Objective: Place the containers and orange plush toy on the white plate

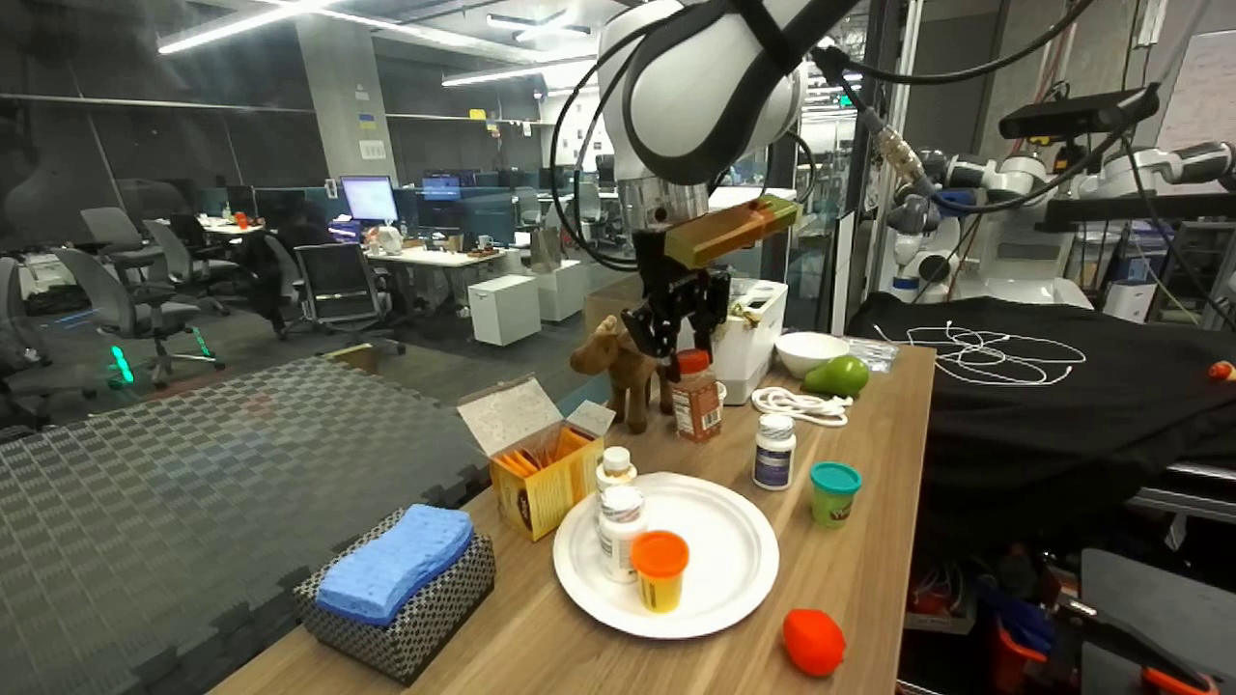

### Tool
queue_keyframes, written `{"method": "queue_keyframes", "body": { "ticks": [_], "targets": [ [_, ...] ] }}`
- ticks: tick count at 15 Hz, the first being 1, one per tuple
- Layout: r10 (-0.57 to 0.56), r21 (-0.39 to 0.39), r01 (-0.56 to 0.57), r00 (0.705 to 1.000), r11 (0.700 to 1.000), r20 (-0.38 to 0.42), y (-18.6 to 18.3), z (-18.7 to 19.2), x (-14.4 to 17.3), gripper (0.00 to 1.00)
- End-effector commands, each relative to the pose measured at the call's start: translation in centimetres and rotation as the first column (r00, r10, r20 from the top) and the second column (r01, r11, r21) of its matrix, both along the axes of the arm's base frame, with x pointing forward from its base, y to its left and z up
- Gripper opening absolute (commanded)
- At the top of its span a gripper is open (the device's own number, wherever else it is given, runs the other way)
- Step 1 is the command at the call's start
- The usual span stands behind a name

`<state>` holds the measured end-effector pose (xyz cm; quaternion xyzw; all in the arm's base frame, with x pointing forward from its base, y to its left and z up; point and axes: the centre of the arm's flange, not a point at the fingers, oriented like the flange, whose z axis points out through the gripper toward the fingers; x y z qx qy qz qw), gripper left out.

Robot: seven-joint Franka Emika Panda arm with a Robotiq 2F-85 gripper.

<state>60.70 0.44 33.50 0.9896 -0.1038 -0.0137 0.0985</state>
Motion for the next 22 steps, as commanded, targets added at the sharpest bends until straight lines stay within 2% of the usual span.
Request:
{"method": "queue_keyframes", "body": {
  "ticks": [1, 6, 9, 11, 15, 22],
  "targets": [
    [0.011, 0.049, -0.009, 0.999, 0.999, -0.036, 2.6, 1.0, -2.3, 0.25],
    [-0.064, 0.095, 0.068, 0.997, 0.993, -0.046, 4.5, -1.4, -5.2, 0.25],
    [-0.148, 0.152, 0.146, 0.989, 0.978, 0.006, 5.1, -2.4, -6.3, 0.25],
    [-0.215, 0.188, 0.197, 0.973, 0.962, 0.08, 5.5, -2.2, -6.5, 0.25],
    [-0.265, 0.215, 0.23, 0.953, 0.949, 0.147, 6.4, -2.0, -6.9, 0.25],
    [-0.264, 0.208, 0.238, 0.958, 0.949, 0.108, 8.1, -3.1, -8.7, 0.25]
  ]
}}
